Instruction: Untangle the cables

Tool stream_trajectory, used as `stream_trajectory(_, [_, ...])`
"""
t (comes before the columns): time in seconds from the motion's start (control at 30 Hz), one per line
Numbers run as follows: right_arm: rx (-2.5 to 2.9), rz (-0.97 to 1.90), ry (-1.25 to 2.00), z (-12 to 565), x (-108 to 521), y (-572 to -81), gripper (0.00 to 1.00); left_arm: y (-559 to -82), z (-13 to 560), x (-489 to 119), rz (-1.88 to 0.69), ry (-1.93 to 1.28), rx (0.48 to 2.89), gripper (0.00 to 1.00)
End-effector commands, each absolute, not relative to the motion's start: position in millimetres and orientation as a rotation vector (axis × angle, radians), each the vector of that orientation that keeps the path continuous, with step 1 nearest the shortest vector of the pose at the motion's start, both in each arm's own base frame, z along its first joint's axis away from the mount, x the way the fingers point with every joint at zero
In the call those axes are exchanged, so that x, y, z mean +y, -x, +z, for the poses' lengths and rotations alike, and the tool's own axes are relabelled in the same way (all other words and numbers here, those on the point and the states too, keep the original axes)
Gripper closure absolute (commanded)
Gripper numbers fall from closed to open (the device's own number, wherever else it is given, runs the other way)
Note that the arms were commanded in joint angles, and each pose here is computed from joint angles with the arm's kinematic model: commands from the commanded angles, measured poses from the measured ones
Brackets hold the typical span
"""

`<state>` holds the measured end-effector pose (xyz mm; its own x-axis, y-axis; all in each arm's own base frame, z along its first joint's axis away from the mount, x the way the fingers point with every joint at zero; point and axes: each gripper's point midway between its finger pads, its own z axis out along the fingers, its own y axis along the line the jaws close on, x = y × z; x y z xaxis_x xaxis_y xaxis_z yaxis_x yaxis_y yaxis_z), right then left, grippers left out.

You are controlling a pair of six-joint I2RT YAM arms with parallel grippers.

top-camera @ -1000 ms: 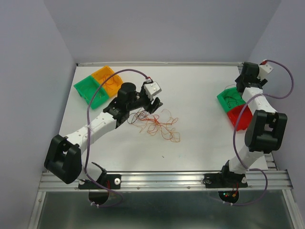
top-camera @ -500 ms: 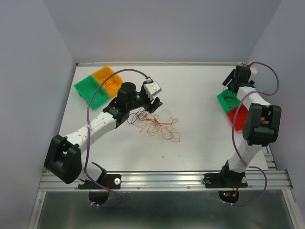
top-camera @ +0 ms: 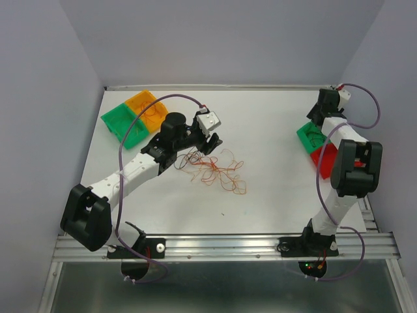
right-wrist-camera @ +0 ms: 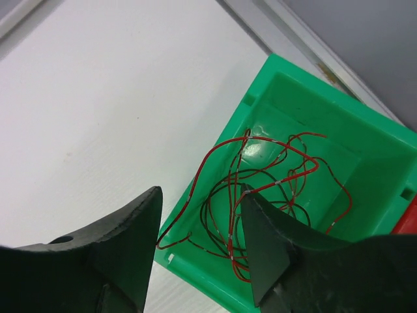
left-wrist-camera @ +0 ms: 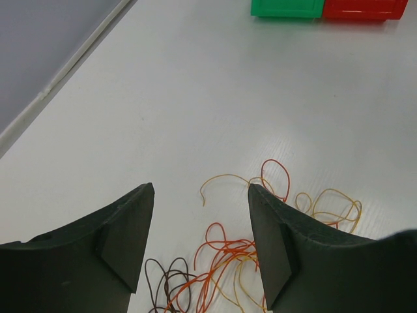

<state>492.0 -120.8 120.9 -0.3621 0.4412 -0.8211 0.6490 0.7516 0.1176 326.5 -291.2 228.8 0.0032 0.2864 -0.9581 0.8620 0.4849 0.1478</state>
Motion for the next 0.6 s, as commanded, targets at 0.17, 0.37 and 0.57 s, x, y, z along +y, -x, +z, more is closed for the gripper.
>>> stream_trajectory(0.17, [1.852, -0.366, -0.881, 172, -138, -479, 0.68, -331, 259, -296, -0.609, -1.020, 1.469, 0.29])
stream_trajectory(0.37, [1.868, -0.394, -0.913, 155, -141, -471, 0.99, -330, 259, -297, -0.614, -1.024, 1.468, 0.29])
stream_trajectory(0.57, [1.940, -0.409, -0.928, 118, -139, -473, 1.00, -327, 260, -297, -0.628, -1.033, 1.462, 0.29])
